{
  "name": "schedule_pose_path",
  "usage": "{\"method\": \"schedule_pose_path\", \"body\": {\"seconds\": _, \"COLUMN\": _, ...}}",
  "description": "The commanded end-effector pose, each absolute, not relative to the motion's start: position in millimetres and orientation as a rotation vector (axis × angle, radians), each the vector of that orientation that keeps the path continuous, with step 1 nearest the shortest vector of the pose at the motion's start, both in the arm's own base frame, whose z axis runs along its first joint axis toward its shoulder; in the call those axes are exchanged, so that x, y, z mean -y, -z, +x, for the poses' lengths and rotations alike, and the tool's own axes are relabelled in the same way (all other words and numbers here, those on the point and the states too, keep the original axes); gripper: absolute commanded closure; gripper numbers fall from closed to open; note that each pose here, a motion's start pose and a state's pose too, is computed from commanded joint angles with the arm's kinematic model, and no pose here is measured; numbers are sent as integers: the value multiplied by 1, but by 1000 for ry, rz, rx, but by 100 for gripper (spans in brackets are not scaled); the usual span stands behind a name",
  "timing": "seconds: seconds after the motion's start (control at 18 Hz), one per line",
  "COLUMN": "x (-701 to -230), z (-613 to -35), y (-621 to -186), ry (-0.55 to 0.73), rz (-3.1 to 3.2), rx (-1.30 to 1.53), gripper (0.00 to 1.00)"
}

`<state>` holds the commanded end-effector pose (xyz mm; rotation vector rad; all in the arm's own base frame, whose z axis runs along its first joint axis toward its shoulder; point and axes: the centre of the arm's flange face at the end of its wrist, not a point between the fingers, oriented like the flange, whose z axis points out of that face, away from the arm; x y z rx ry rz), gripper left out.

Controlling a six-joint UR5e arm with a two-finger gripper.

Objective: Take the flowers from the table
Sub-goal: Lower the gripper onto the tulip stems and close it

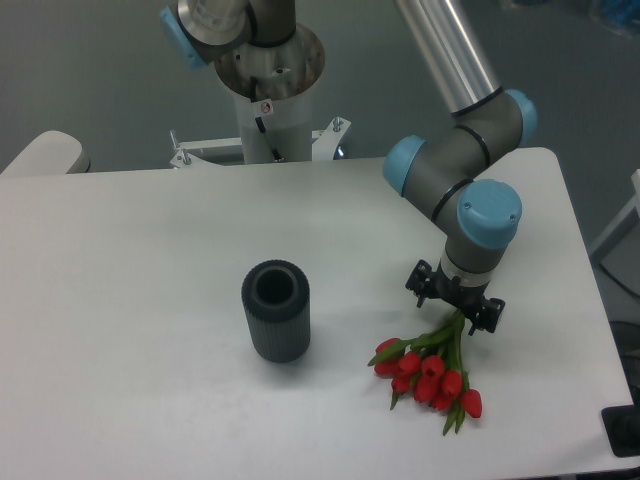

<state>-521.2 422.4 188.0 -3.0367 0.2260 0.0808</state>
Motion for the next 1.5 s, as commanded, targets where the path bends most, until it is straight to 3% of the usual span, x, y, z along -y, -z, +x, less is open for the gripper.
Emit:
{"method": "schedule_pose_path", "body": {"seconds": 0.67, "x": -423, "z": -517, "y": -175, "ry": -104, "rz": -3012, "rx": -245, "gripper": 0}}
{"method": "schedule_pose_path", "body": {"seconds": 0.72, "x": -423, "z": -518, "y": -176, "ry": -110, "rz": -3008, "rx": -245, "gripper": 4}}
{"method": "schedule_pose_path", "body": {"seconds": 0.89, "x": -424, "z": -521, "y": -180, "ry": -124, "rz": -3004, "rx": -243, "gripper": 42}}
{"method": "schedule_pose_path", "body": {"seconds": 1.0, "x": -427, "z": -520, "y": -182, "ry": -119, "rz": -2986, "rx": -235, "gripper": 62}}
{"method": "schedule_pose_path", "body": {"seconds": 1.5, "x": -430, "z": -524, "y": -187, "ry": -127, "rz": -2966, "rx": -245, "gripper": 67}}
